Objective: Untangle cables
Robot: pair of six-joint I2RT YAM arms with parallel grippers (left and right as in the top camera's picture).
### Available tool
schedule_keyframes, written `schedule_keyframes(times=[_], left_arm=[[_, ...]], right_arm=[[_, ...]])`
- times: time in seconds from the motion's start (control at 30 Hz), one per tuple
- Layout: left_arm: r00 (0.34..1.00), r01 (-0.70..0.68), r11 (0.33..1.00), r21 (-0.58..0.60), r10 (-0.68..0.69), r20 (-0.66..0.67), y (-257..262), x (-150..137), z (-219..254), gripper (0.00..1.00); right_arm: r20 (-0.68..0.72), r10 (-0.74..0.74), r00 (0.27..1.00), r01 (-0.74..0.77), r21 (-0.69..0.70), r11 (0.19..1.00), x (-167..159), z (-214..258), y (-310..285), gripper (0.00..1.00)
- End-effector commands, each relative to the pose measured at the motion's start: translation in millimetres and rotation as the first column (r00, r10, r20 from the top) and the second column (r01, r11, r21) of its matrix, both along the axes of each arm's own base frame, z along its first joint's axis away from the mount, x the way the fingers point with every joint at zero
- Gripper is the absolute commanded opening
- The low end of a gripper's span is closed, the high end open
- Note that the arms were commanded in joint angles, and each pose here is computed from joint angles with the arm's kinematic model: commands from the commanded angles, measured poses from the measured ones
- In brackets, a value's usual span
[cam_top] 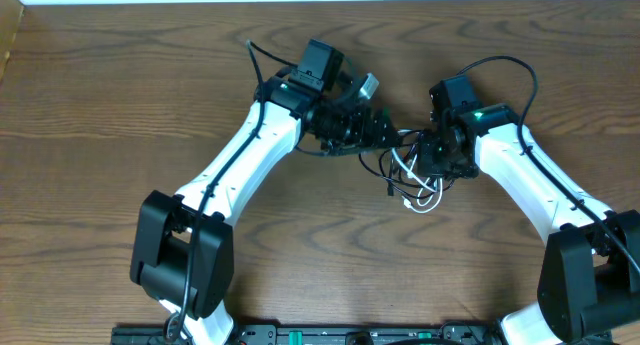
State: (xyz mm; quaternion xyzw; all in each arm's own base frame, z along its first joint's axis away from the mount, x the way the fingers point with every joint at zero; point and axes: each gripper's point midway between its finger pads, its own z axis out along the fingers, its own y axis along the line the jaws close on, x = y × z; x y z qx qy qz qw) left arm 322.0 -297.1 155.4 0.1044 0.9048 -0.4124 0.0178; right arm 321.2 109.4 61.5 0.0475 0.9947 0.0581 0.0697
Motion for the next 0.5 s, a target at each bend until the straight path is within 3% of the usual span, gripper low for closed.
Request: schedule_keyframes(times=[0.0,0.07,0.4,0.47], left_arm=[[0.998,0.0,0.992,0.125,-0.008,0.062,8.3,1.0,-14.3,0.57],[0.997,0.002,0.983,0.184,-0.016,0.079,14.9,0.1,-21.6,0.45],[0.996,-0.03,0.945,0.325,-0.001,0.093,35.4,-0.3,-37.7,0.43],[0.995,-0.043,0.924,0.379,0.007,0.095,46.0,-0.2,-42.9,0.37]], right_arm=[[0.041,-0.004,0.999,0.004,0.007,1.0,7.6,11.3,2.2,0.06],[0.043,-0.004,0.999,0.004,0.008,1.0,8.2,11.4,2.5,0.06],[0.042,-0.009,0.999,0.008,0.013,1.0,8.1,11.5,3.1,0.07],[0.042,-0.011,0.999,0.01,0.013,1.0,8.1,11.5,3.1,0.07]])
